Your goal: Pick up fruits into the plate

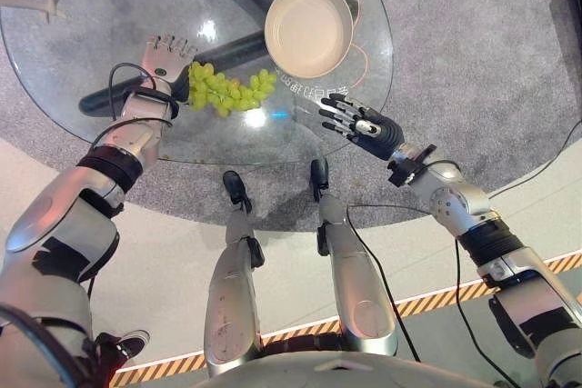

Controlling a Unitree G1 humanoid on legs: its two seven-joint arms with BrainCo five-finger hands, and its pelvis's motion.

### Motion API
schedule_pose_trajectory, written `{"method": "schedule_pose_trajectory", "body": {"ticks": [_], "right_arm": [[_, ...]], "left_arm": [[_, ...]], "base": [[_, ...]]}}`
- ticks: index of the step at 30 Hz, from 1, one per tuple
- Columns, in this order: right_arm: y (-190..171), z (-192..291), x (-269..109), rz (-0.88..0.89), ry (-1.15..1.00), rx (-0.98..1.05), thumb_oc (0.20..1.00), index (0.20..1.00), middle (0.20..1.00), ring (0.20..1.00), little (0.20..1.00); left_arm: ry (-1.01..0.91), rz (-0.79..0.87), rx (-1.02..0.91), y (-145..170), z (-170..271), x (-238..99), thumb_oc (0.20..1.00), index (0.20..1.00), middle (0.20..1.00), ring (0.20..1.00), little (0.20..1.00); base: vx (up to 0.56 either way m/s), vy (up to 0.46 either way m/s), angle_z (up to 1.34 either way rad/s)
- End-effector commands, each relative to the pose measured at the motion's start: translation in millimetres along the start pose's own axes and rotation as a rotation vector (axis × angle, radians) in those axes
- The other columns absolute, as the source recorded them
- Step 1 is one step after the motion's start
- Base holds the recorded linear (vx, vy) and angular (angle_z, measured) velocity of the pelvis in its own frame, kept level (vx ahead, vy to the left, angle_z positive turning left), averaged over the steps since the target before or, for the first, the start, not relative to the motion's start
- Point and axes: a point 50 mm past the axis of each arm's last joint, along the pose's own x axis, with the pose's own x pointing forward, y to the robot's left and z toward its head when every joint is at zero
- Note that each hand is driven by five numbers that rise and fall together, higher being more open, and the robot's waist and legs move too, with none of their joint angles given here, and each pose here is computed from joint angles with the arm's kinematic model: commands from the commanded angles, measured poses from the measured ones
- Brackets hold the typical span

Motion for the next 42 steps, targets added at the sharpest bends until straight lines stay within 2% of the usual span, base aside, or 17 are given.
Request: {"method": "schedule_pose_trajectory", "body": {"ticks": [1, 23, 24, 25, 42], "right_arm": [[15, 13, 10, 0.097, -0.135, 0.043, 1.000, 1.000, 1.000, 1.000, 1.000], [28, 10, 12, 0.164, -0.197, 0.094, 1.000, 1.000, 1.000, 1.000, 1.000], [28, 8, 12, 0.164, -0.196, 0.100, 1.000, 1.000, 1.000, 1.000, 1.000], [28, 9, 13, 0.169, -0.199, 0.100, 1.000, 1.000, 1.000, 1.000, 1.000], [30, 7, 15, 0.186, -0.212, 0.116, 1.000, 1.000, 1.000, 1.000, 1.000]], "left_arm": [[0.070, -0.008, 0.090, 11, -21, 6, 1.000, 1.000, 1.000, 1.000, 1.000], [0.078, -0.003, 0.240, 10, -12, 9, 1.000, 1.000, 1.000, 1.000, 1.000], [0.076, 0.002, 0.249, 8, -11, 9, 0.580, 0.580, 0.580, 0.580, 0.580], [0.067, 0.011, 0.257, 10, -12, 10, 0.200, 0.200, 0.200, 0.200, 0.200], [0.038, 0.023, 0.259, 13, -11, 12, 0.200, 0.200, 0.200, 0.200, 0.200]], "base": [[-0.01, -0.047, -0.04], [-0.01, -0.033, -0.01], [-0.02, -0.017, 0.03], [0.00, 0.000, 0.00], [0.00, 0.000, 0.00]]}}
